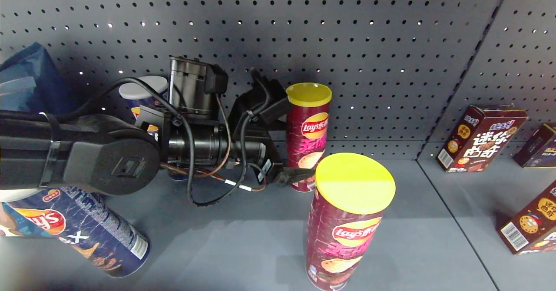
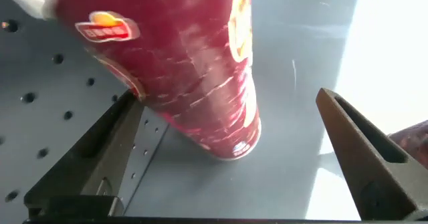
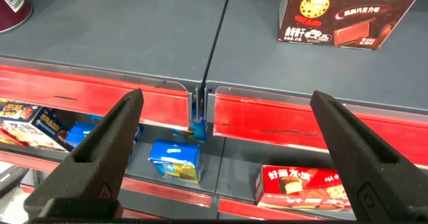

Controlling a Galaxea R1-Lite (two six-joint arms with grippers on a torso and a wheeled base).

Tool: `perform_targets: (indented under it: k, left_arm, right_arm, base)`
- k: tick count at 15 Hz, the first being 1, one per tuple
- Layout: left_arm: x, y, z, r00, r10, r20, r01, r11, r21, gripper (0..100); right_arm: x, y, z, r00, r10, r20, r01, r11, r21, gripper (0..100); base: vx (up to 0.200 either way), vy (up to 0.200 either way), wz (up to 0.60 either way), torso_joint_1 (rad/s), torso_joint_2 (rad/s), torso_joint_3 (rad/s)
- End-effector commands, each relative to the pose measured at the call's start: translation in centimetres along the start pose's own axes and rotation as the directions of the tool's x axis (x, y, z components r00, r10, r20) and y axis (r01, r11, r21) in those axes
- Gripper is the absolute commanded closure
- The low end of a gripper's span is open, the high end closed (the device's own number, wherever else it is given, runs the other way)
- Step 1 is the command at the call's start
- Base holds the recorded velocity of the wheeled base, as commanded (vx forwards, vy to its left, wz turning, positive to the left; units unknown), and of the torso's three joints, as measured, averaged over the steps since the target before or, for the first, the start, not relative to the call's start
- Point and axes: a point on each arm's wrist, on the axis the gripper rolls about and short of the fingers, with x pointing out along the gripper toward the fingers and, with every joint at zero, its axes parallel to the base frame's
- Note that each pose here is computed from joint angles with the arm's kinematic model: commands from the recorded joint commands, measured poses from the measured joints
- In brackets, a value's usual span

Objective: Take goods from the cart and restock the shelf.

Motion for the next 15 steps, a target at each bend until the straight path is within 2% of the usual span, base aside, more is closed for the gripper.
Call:
perform_targets:
  k: [1, 4, 10, 15]
  left_arm:
    - [-0.7, -0.1, 0.5, 1.0, 0.02, 0.007, -0.02, 1.0, 0.007, 0]
    - [-1.1, -0.4, 1.1, 0.998, 0.066, -0.003, -0.066, 0.998, 0.021, 0]
    - [-2.0, -0.7, 0.2, 0.991, 0.122, -0.056, -0.122, 0.993, 0.005, 0]
    - [-2.0, -0.5, 0.3, 0.982, 0.172, -0.075, -0.172, 0.985, -0.002, 0]
  right_arm:
    - [0.0, 0.0, 0.0, 1.0, 0.001, -0.002, -0.001, 1.0, 0.0, 0]
    - [0.0, 0.0, 0.0, 1.0, 0.001, 0.0, -0.001, 1.0, 0.0, 0]
    - [0.0, 0.0, 0.0, 1.0, 0.001, -0.002, -0.001, 1.0, 0.0, 0]
    - [0.0, 0.0, 0.0, 1.0, 0.001, -0.002, -0.001, 1.0, 0.0, 0]
  base:
    - [0.0, 0.0, 0.0, 0.0, 0.0, 0.0]
    - [0.0, 0.0, 0.0, 0.0, 0.0, 0.0]
    - [0.0, 0.0, 0.0, 0.0, 0.0, 0.0]
    - [0.0, 0.0, 0.0, 0.0, 0.0, 0.0]
